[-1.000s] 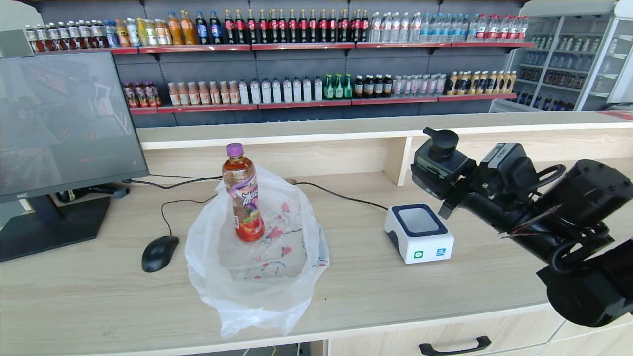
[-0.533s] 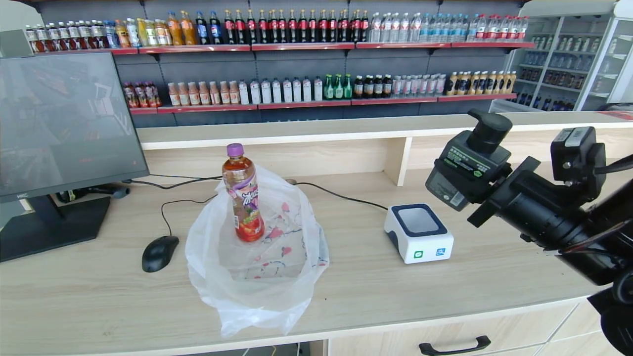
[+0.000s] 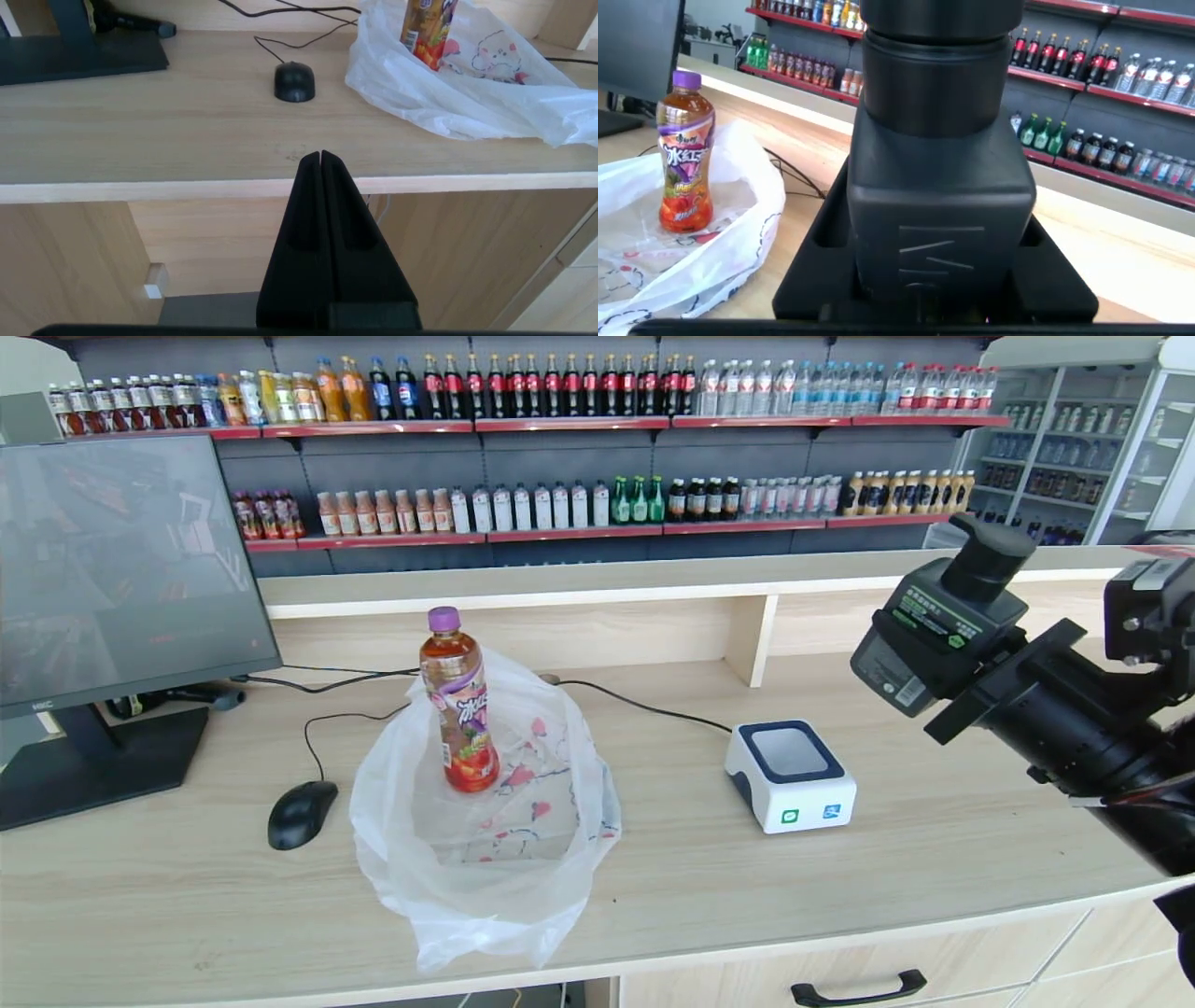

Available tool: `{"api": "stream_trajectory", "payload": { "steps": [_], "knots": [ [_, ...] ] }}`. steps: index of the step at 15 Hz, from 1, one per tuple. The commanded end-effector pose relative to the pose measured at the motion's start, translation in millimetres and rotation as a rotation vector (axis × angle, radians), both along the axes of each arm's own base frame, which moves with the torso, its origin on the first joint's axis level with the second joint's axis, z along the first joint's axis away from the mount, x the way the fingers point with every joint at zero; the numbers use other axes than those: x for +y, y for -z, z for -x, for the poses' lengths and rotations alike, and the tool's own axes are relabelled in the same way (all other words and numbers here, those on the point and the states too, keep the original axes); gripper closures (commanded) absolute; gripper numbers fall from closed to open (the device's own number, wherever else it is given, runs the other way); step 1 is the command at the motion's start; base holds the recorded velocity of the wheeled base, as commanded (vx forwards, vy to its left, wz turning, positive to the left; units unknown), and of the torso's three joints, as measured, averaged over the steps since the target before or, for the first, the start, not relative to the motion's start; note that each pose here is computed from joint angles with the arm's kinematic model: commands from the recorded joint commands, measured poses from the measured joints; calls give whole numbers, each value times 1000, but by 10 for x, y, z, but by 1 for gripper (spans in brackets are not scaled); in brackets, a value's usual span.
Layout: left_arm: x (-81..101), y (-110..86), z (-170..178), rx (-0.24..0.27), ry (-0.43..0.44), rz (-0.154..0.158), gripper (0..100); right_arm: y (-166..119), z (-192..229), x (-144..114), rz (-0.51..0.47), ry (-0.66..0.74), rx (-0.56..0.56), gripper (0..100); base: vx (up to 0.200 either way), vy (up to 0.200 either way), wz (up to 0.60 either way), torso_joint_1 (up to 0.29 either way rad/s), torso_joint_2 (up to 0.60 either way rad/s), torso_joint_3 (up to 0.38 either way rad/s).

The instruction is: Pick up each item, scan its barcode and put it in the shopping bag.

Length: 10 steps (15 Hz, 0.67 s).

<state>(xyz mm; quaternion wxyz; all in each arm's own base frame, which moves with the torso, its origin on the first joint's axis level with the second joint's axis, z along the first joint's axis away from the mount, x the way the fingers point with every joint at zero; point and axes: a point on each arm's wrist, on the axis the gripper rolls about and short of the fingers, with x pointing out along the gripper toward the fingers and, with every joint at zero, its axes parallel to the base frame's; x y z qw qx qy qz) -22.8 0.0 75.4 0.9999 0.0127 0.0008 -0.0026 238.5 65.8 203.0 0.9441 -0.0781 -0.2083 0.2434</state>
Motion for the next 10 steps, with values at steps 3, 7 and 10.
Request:
{"api": "stream_trajectory", "payload": {
  "steps": [3, 7, 10],
  "knots": [
    [0, 0, 0, 0, -1, 10, 100, -41, -38, -47, -31, 9, -2, 100, 0, 0, 0, 0, 0, 0],
    [0, 0, 0, 0, -1, 12, 100, -5, -85, -41, -31, 9, 13, 100, -150, 0, 0, 8, 3, 2],
    [-1, 0, 0, 0, -2, 13, 100, 6, -107, -116, -30, 40, 17, 100, 0, 0, 0, 0, 0, 0]
  ]
}}
